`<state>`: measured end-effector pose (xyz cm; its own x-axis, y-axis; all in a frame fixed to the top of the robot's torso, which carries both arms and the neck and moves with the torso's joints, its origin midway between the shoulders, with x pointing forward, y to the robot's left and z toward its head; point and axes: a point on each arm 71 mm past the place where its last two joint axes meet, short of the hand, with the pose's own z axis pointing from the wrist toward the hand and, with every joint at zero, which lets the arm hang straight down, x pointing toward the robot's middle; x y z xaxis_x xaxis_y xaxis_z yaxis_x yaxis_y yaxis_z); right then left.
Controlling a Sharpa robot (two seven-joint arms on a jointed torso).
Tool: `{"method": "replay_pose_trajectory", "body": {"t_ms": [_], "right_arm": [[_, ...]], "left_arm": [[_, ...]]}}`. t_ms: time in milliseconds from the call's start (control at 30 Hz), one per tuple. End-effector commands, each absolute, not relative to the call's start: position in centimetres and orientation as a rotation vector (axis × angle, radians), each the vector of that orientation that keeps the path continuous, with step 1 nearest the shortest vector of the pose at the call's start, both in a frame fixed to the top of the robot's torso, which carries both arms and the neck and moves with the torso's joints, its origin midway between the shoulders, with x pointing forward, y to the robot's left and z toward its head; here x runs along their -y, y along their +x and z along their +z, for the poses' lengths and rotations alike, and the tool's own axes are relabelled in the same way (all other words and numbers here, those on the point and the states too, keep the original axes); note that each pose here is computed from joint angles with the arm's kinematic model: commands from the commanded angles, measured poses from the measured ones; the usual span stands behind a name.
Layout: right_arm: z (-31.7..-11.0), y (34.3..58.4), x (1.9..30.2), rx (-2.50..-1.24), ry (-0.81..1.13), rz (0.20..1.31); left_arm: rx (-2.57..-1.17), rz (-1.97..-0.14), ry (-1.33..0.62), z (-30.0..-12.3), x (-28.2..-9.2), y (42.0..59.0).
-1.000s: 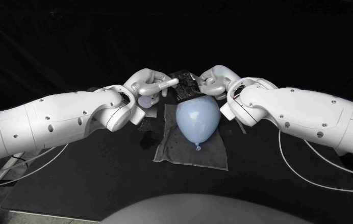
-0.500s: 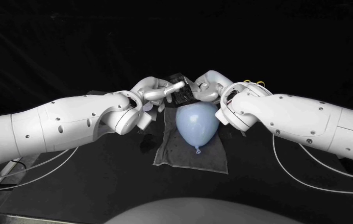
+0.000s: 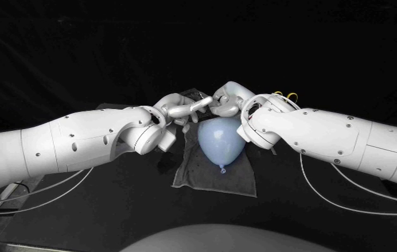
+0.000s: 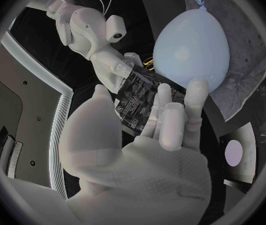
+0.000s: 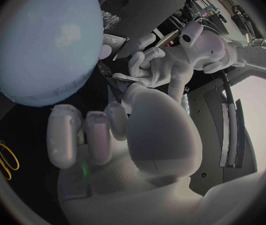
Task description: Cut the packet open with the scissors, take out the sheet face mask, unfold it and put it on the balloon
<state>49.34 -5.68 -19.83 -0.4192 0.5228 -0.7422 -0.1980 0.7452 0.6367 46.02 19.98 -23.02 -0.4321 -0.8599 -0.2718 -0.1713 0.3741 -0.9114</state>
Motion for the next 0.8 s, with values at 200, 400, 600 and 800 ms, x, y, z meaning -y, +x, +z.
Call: {"method": "replay_pose_trajectory", "body": {"t_ms": [200, 400, 600, 800], "right_arm": [[-20.02, 48.81, 4.65, -1.859, 0.177, 0.791], [-20.00, 48.52, 4.42, -1.852, 0.174, 0.797], [-19.98, 48.50, 4.51, -1.843, 0.181, 0.797], [-20.06, 48.43, 4.33, -1.848, 0.180, 0.799]], "left_arm": [[-1.882, -1.109, -0.959, -23.37, -19.64, 46.13], [-1.873, -1.088, -0.998, -23.52, -20.19, 46.33], [-1.913, -1.090, -0.961, -23.59, -19.93, 46.15], [-1.931, -1.098, -0.924, -23.54, -19.73, 46.00]]}}
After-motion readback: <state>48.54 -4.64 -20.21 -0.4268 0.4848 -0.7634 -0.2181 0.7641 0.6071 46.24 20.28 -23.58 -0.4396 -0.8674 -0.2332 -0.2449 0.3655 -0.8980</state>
